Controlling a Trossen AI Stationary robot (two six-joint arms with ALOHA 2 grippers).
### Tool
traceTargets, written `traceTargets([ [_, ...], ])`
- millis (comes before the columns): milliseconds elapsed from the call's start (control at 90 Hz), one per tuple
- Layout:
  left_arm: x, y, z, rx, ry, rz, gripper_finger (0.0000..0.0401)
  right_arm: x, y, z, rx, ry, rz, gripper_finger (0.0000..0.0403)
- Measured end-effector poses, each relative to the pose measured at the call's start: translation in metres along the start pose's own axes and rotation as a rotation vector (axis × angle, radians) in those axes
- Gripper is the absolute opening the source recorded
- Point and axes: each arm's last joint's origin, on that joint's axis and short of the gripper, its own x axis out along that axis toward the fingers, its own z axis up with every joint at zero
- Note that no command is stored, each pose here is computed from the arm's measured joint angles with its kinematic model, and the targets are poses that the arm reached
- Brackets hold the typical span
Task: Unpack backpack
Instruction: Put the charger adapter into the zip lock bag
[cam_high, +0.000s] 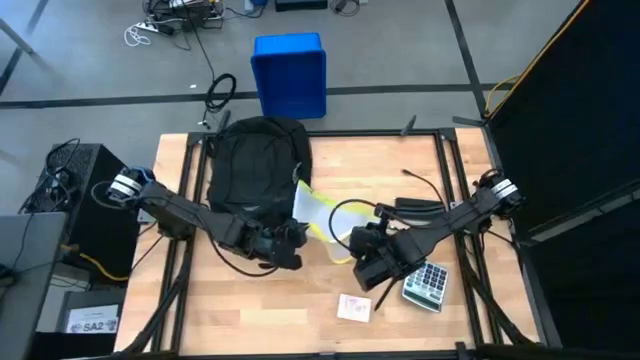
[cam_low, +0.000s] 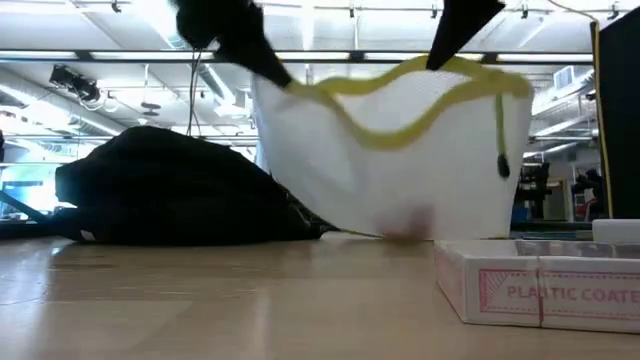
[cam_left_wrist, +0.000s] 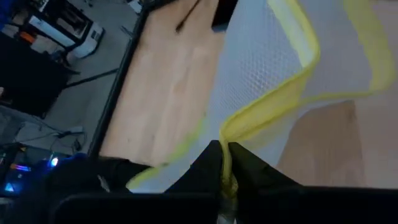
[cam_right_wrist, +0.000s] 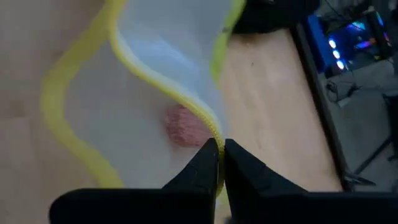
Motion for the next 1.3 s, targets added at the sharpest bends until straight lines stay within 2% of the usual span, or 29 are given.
traceTargets([
  [211,0.011,-0.008,-0.02,-0.03,-0.002,-0.022,0.0,0.034,0.009,-0.018,0.008,0.044,-0.001,0.0],
  [378,0.021,-0.005,-0.02,-0.053,-0.065,-0.046,0.0,0.06,0.009,-0.034,0.01,0.097,-0.02,0.0],
  [522,0.028,0.001,-0.017,-0.055,-0.078,-0.096,0.0,0.065,0.006,-0.037,-0.004,0.129,-0.028,0.0006],
  [678,0.032,0.006,-0.017,-0.07,-0.078,-0.115,0.0,0.055,0.005,-0.029,-0.03,0.171,0.046,0.0043],
  [989,0.033,0.006,-0.017,-0.068,-0.075,-0.124,0.0,0.008,0.004,-0.012,0.053,0.204,0.14,0.0176],
  [1156,0.033,0.006,-0.018,-0.064,-0.069,-0.124,0.0,-0.018,0.016,-0.025,0.038,0.209,0.173,0.0216],
  [1300,0.033,0.006,-0.018,-0.064,-0.069,-0.124,0.0,-0.031,0.024,-0.043,0.033,0.211,0.148,0.0229],
])
